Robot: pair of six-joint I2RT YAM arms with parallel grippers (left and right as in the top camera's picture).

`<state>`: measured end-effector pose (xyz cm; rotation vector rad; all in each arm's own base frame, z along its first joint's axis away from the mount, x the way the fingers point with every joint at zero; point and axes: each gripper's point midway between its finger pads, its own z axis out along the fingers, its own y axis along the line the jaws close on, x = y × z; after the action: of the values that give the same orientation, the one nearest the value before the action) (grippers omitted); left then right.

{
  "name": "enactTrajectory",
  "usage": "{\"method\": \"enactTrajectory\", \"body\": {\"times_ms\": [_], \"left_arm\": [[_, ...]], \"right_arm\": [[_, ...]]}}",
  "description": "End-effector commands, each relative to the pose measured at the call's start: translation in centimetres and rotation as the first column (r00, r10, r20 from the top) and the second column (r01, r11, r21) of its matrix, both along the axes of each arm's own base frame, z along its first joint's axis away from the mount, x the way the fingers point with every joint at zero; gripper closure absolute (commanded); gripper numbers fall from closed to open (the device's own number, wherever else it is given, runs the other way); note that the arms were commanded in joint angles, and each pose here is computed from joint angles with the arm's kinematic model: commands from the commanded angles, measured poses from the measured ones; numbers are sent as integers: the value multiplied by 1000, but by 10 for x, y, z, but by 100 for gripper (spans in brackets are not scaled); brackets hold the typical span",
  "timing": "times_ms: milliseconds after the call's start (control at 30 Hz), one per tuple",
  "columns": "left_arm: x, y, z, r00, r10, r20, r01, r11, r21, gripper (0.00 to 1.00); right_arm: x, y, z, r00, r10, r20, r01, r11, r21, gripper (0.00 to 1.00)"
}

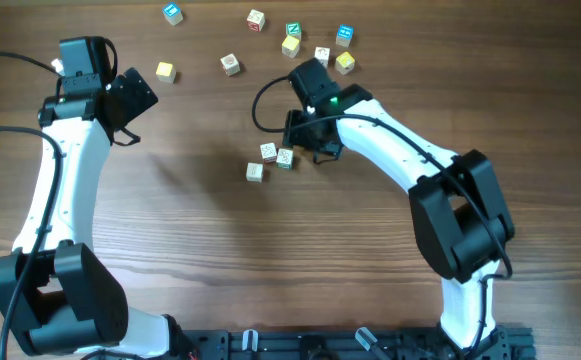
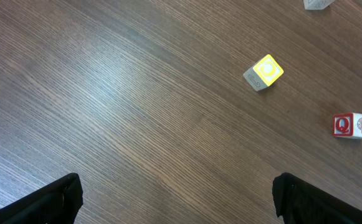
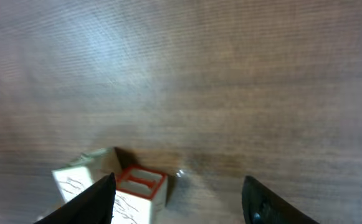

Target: Form a circle

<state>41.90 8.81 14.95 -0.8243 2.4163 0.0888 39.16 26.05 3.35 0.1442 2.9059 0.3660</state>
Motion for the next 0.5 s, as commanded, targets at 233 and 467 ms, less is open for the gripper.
{"method": "enactTrajectory", "body": {"times_ms": [233, 467], "left_arm": [[1, 2, 8, 1000, 12, 21, -12, 1000, 0, 0], [1, 2, 8, 1000, 12, 21, -12, 1000, 0, 0]], "right_arm": [[12, -10, 34, 875, 470, 118, -451, 878, -159, 25], [-33, 24, 29, 450, 874, 183, -878, 471, -88, 33]]}}
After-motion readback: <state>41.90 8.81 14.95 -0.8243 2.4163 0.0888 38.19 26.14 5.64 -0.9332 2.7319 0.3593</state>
